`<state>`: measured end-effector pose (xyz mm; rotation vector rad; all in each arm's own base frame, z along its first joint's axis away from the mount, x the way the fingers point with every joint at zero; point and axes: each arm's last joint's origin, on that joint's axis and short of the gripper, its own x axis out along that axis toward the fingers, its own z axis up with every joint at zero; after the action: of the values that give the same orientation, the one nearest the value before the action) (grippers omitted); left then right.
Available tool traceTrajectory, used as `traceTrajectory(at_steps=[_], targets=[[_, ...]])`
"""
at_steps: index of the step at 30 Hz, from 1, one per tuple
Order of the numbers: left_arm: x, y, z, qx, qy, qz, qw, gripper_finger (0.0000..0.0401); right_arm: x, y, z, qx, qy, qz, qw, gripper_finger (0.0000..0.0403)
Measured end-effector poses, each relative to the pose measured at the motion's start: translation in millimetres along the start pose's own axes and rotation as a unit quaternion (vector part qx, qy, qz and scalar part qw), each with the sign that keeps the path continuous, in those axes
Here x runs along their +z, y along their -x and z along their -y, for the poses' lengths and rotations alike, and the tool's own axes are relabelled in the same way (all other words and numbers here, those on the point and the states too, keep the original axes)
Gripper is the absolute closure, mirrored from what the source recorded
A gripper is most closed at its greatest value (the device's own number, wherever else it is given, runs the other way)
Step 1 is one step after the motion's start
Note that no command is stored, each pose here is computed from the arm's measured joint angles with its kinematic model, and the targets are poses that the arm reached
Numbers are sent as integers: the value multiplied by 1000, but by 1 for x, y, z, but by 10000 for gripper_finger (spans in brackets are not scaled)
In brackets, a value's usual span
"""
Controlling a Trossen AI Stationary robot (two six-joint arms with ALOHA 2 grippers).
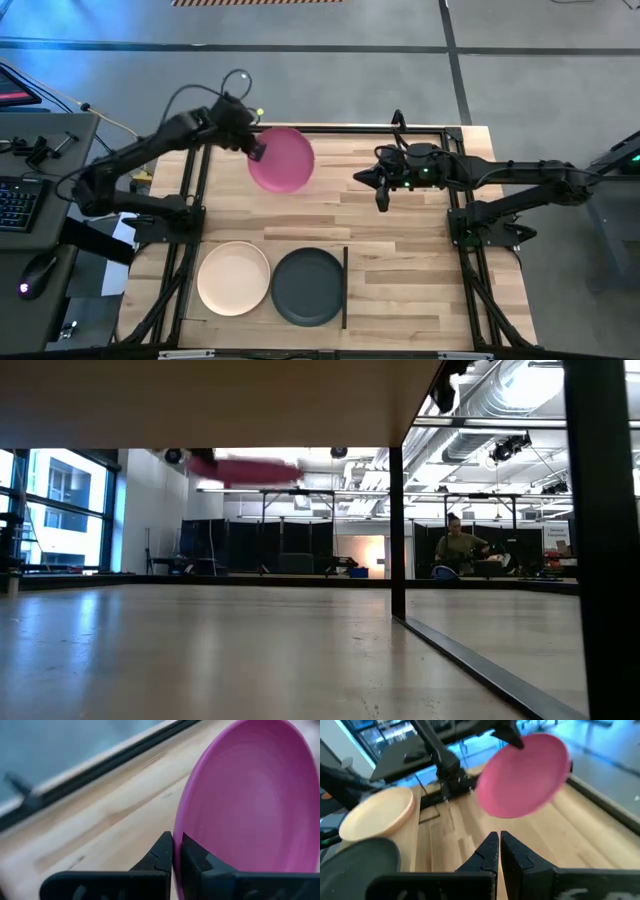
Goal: Place and stack plates onto a shelf
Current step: Stack the pink plate on top of the black plate on the shelf
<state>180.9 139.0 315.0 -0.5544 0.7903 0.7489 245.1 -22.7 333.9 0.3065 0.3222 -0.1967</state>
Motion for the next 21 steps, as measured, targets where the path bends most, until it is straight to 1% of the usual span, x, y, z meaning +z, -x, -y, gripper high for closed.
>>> traceTrajectory(at_steps=[3,6,8,14,18,21], targets=[[11,32,20,-41,-36,6,998,400,6,14,3,-25,6,23,999,403],[10,56,47,-81,-68,10,994,400,8,27,8,-55,3,35,998,403],[5,67,68,-115,-78,15,990,400,10,34,10,-65,1,43,997,403],[-29,81,132,-204,-100,3,974,400,9,38,12,-73,-8,35,997,403],[-56,82,164,-226,-104,-35,968,400,5,36,14,-80,-6,13,997,403],[-76,80,183,-231,-99,-73,965,401,3,36,14,-81,-5,7,997,403]])
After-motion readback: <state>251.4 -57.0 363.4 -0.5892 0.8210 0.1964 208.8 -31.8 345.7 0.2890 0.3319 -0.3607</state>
